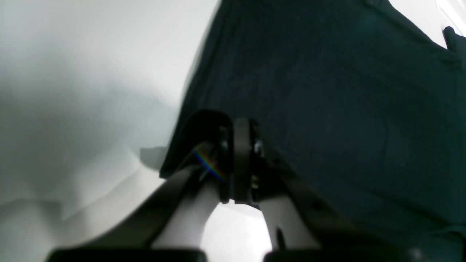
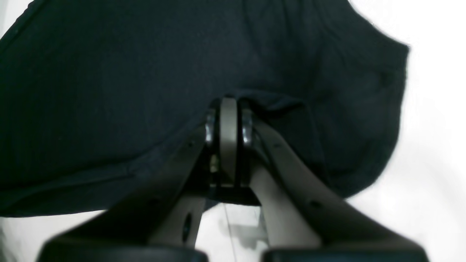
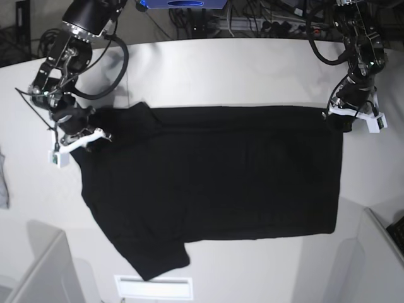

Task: Fold the T-shirt properly
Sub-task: 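Lift the shoulder edge with both grippers, raising the shirt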

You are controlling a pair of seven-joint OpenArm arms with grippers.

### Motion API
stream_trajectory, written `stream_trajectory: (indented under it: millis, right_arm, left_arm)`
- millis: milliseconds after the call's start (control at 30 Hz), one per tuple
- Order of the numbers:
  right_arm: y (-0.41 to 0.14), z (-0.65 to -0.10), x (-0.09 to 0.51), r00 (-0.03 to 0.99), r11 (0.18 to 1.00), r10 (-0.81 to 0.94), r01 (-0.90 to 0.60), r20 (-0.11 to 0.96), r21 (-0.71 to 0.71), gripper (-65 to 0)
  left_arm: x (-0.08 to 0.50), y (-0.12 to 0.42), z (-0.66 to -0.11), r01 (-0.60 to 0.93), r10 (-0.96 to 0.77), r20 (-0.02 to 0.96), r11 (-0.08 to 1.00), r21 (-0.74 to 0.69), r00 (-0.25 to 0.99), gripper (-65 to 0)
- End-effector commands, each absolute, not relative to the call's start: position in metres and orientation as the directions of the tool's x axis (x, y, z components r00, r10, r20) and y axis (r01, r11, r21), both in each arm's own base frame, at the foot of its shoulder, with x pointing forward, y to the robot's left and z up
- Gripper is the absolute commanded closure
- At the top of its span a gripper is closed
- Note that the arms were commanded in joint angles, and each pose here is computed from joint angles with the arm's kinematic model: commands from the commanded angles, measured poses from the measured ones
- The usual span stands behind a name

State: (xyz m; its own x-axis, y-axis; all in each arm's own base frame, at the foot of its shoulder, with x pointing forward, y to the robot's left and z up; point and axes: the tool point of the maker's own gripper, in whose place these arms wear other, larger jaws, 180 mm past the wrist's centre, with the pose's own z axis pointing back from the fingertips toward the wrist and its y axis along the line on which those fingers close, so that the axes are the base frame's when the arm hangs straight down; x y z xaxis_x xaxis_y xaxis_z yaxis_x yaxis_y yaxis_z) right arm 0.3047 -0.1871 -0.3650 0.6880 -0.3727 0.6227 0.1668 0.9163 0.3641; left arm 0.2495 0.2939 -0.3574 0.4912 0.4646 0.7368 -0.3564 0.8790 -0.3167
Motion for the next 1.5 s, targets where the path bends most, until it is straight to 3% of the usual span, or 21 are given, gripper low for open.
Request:
stream_trajectory:
  millis: [0,767,1033,1467]
  right_arm:
    - [-0.190,-0.350,0.318,0.649,0.919,-0.369,0.146,0.665,0.367,0.0]
    - [-0.186,-0.363,0.357,0.652,0.903,-0.389,0.131,0.651,0.409,0.0]
    - [-0.183,-0.371,0.361,0.667,0.894,-0.402,0.139,0.627,0.426,0.0]
    - [-0.182,-0.374,0.366,0.662,0.888,-0.415,0.144,0.625,0.437,0.0]
  left_arm:
    - [0.257,0.300,-0.342,-0.342,0.448,0.772,0.886,-0.314,0.451,0.0]
    - [0.277,0.313,-0.354,-0.404,0.510,0.748,0.846,-0.347,0.425,0.0]
    - [0.288,0.311,-0.364,-0.408,0.538,0.686,0.837,-0.365,0.489,0.0]
    - [0.298,0.313,-0.366,-0.387,0.436,0.721,0.888,-0.248,0.538,0.0]
